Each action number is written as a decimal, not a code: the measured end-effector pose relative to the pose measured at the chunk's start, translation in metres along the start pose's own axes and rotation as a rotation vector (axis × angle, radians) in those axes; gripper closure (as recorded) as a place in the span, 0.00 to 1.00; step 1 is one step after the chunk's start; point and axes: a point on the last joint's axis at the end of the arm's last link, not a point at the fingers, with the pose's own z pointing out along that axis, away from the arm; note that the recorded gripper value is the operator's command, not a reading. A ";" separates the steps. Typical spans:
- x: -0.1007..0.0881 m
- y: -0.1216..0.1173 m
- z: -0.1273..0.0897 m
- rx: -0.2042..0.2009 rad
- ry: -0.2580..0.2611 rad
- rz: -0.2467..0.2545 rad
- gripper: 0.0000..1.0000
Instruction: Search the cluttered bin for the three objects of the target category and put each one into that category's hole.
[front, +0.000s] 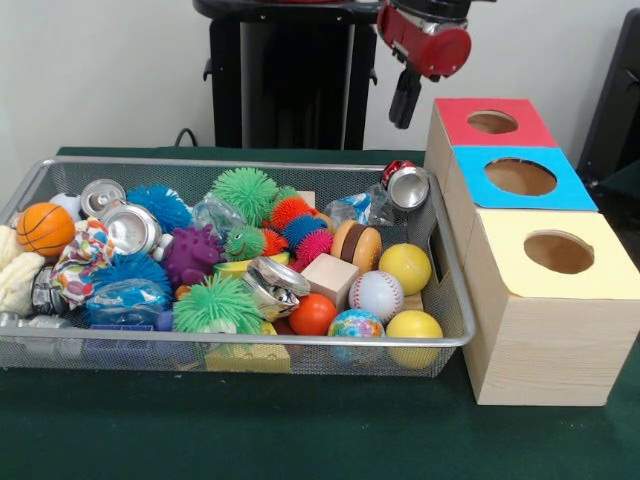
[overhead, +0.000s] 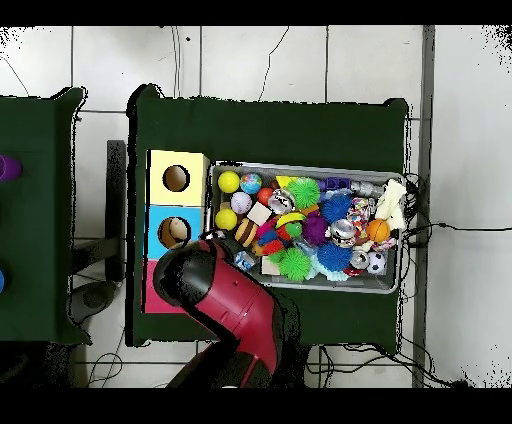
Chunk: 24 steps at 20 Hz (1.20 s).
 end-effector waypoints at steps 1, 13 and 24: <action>-0.002 0.003 0.003 0.001 0.001 -0.005 1.00; -0.043 0.036 0.040 0.010 -0.030 -0.064 1.00; -0.085 0.071 0.060 -0.019 -0.048 -0.106 1.00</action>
